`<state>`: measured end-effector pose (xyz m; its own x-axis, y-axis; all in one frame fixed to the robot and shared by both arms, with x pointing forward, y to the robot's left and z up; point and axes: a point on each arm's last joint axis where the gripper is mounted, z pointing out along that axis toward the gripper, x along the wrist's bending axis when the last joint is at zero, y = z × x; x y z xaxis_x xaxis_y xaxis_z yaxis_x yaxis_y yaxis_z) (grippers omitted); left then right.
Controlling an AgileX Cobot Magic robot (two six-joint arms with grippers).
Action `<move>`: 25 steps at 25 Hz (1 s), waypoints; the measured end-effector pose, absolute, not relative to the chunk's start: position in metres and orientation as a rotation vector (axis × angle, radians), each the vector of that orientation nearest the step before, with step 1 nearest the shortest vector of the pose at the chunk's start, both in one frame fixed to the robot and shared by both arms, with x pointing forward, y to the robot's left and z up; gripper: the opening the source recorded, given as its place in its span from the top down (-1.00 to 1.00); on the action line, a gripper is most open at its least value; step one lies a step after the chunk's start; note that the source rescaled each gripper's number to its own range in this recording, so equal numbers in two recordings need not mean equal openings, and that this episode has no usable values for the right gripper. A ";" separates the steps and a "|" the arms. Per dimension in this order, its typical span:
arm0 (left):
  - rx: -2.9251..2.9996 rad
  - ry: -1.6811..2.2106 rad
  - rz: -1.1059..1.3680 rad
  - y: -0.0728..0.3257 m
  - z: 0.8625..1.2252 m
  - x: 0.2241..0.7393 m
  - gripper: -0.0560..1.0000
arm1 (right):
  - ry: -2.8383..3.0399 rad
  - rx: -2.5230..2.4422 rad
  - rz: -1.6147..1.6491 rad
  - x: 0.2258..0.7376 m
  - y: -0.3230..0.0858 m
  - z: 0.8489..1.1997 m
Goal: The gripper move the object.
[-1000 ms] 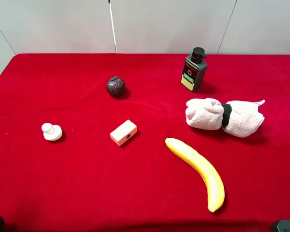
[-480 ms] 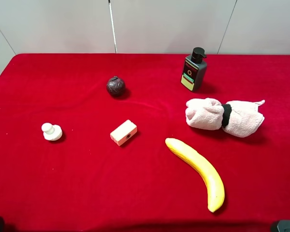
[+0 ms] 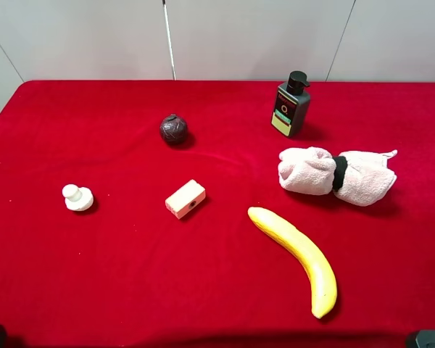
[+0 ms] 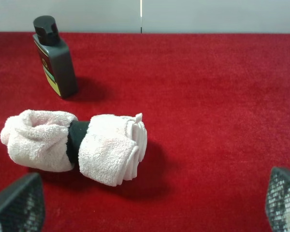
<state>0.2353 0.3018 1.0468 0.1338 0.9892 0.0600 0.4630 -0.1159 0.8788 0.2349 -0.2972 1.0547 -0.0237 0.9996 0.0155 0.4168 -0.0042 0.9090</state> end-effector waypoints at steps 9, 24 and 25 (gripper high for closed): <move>1.685 1.420 0.915 0.302 1.047 0.235 -1.00 | 1.535 1.514 1.002 0.235 -0.297 1.055; 1.684 1.420 0.915 0.302 1.047 0.235 -1.00 | 1.536 1.515 1.001 0.235 -0.297 1.055; 1.684 1.420 0.915 0.302 1.047 0.235 -1.00 | 1.536 1.515 1.001 0.235 -0.297 1.055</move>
